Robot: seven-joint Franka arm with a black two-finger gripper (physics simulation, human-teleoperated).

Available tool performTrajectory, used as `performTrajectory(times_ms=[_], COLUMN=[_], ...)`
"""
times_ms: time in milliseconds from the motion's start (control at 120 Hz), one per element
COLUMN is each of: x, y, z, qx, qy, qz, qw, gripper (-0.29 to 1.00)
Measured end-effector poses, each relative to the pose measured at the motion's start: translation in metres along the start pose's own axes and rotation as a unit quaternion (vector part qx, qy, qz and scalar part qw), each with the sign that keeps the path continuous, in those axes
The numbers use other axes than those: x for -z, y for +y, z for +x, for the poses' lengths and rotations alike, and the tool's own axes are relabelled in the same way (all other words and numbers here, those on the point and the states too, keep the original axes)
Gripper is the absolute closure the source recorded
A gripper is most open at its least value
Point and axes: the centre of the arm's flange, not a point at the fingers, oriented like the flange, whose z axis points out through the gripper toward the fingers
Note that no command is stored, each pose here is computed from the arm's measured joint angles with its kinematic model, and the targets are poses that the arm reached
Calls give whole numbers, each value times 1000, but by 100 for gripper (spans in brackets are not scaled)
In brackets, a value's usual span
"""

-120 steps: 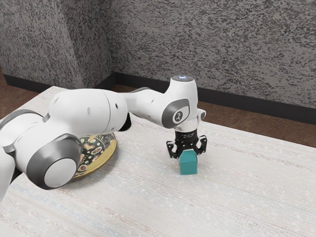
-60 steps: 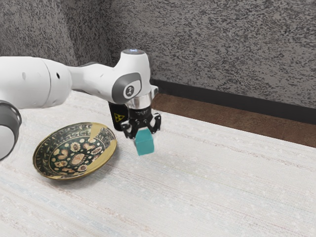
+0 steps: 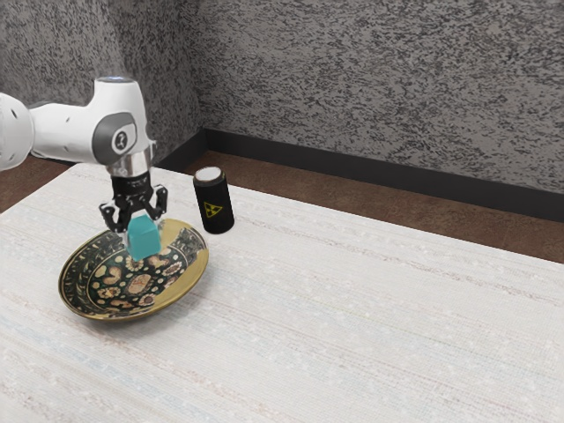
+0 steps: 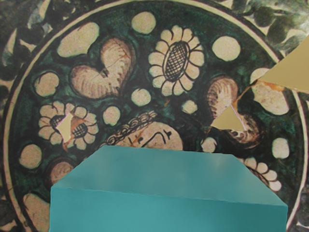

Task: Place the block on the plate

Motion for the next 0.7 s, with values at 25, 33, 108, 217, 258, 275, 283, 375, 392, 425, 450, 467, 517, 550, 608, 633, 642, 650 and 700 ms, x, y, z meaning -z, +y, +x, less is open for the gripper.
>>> performTrajectory(times_ms=[25,33,108,217,258,275,283,375,392,425,450,467,517,550,608,633,642,650,700], x=[-2,-2,-5,-6,-6,-6,-6,-7,-7,-2,6,13,42,69,112,130,135,141,188], y=[-1,-1,-2,-1,-1,0,0,-1,0,0,2,5,22,36,52,54,54,54,50], z=[2,2,4,3,3,3,2,1,0,-3,-8,-15,-41,-60,-92,-104,-107,-111,-130], qx=[2,3,5,5,5,5,5,4,3,1,-6,-14,-49,-77,-129,-153,-162,-170,-222], qy=[-1,-2,-4,-6,-6,-6,-6,-7,-6,-5,-1,2,15,26,42,48,49,52,69], qz=[1,1,2,0,0,-1,-1,0,-1,-4,-8,-12,-27,-41,-64,-73,-76,-80,-105], qw=[1000,1000,1000,1000,1000,1000,1000,1000,1000,1000,1000,1000,998,996,989,984,983,981,967], gripper=[37,36,26,17,14,13,13,9,8,7,7,6,5,5,4,4,4,4,3])
